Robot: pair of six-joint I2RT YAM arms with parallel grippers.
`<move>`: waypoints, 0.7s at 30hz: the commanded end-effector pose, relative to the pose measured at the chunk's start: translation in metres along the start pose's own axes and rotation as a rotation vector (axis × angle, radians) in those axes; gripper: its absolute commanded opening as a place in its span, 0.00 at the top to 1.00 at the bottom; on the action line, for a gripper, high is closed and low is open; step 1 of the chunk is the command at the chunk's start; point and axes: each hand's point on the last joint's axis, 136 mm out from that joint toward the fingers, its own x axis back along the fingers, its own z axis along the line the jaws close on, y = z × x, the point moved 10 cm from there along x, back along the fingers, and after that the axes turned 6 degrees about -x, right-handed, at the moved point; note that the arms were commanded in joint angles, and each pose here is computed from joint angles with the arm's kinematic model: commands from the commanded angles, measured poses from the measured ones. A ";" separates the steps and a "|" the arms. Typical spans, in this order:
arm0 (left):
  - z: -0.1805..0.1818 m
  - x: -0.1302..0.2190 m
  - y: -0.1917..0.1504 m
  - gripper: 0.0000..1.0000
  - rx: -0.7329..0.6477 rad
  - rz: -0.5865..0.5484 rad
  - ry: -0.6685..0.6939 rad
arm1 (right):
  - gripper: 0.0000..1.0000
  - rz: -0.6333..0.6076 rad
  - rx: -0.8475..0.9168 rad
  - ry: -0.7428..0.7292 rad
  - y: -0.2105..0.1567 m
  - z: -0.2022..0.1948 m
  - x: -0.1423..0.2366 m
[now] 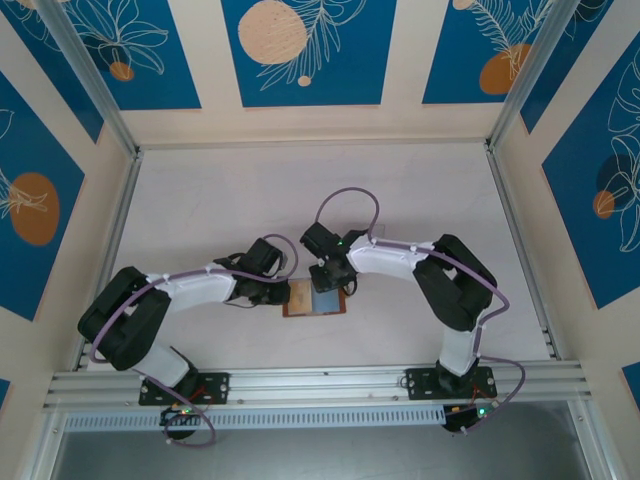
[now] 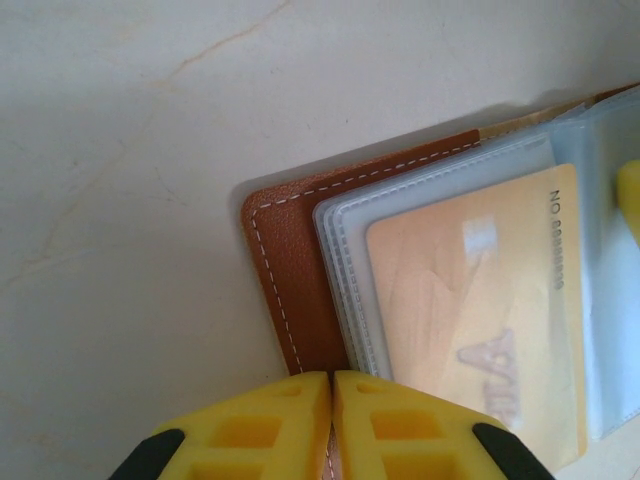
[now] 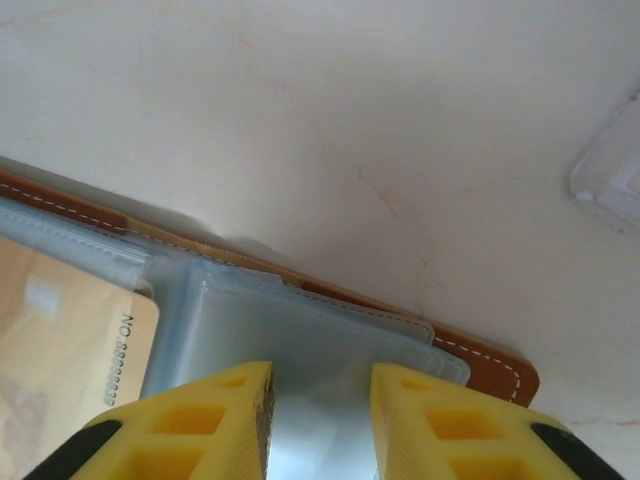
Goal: Put the credit cards into the card holder
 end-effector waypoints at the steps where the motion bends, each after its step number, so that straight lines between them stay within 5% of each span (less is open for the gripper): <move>1: 0.022 -0.020 -0.025 0.88 0.037 0.111 0.105 | 0.72 0.083 -0.002 -0.086 -0.022 0.000 -0.023; 8: 0.023 -0.021 -0.027 0.87 0.035 0.116 0.105 | 1.00 0.041 -0.027 -0.076 -0.022 0.002 -0.011; 16: 0.023 -0.023 -0.028 0.87 0.038 0.114 0.094 | 1.00 -0.021 0.005 0.002 0.003 0.021 0.028; 21: 0.021 -0.020 -0.026 0.87 0.038 0.101 0.082 | 0.83 0.039 -0.030 0.168 0.010 0.040 0.031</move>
